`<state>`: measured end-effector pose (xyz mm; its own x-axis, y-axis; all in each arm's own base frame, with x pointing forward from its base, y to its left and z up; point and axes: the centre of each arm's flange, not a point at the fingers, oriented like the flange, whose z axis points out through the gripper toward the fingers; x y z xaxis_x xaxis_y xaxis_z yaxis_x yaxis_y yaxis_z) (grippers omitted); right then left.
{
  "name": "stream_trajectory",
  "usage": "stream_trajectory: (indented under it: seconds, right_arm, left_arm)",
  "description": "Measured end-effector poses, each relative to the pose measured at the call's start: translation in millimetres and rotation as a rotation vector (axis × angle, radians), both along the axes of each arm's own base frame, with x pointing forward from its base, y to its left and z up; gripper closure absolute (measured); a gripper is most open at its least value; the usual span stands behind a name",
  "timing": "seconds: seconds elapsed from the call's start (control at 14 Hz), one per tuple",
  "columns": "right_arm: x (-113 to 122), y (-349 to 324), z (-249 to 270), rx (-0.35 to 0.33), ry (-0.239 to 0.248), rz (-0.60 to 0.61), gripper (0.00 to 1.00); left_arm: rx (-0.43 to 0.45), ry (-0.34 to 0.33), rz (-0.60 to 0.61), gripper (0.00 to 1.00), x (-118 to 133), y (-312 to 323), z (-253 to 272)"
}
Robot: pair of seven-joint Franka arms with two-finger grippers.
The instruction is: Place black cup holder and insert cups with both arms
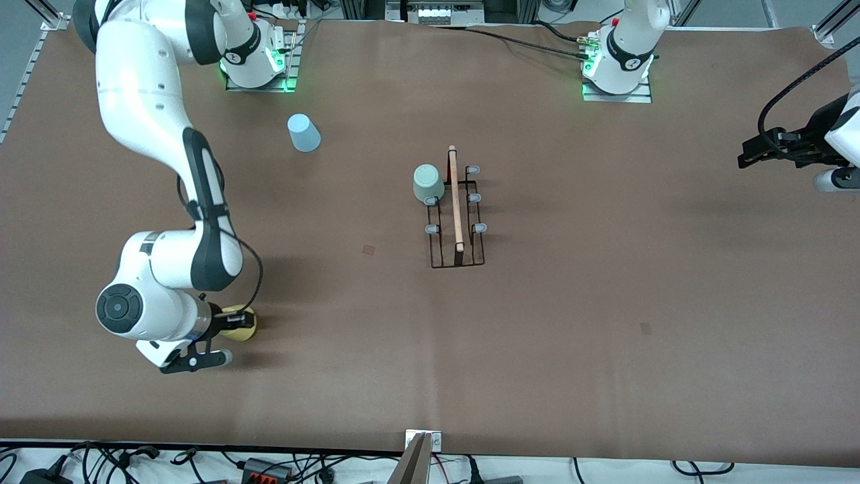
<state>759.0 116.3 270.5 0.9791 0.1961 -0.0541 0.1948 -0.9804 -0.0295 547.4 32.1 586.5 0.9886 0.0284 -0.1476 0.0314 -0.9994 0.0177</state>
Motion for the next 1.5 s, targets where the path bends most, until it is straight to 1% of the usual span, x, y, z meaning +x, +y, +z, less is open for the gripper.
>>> stream_trajectory:
  seconds: [0.07, 0.14, 0.29, 0.5, 0.79, 0.93, 1.07, 1.21, 1.5]
  right_arm:
    - [-5, 26, 24, 0.014, 0.006, 0.037, 0.30]
    - [-11, 57, 48, 0.025, -0.001, 0.078, 0.30]
    - [-32, 121, 82, 0.036, -0.012, 0.146, 0.30]
    - [-69, 204, 100, 0.037, -0.001, 0.200, 0.30]
    - [-130, 312, 106, 0.010, -0.014, 0.101, 0.30]
    - [-153, 347, 108, 0.012, -0.024, 0.063, 0.30]
    - [-173, 372, 109, 0.012, -0.025, 0.058, 0.30]
    - [-184, 386, 109, 0.013, -0.027, 0.065, 0.30]
    - [-184, 389, 105, 0.024, -0.030, 0.050, 0.30]
  left_arm:
    - [0.000, 0.000, -0.001, 0.00, 0, 0, 0]
    - [0.000, 0.000, -0.001, 0.00, 0, 0, 0]
    - [0.000, -0.002, -0.003, 0.00, 0, -1, 1]
    - [0.002, -0.029, -0.004, 0.00, 3, -2, 8]
    - [0.002, -0.035, -0.009, 0.00, 3, -4, 11]
    - [0.002, -0.036, -0.012, 0.00, 3, -5, 11]
    - [0.001, -0.036, -0.012, 0.00, 3, -5, 11]
    - [0.001, -0.035, -0.014, 0.00, 3, -5, 10]
    - [0.001, -0.035, -0.018, 0.00, 4, -5, 10]
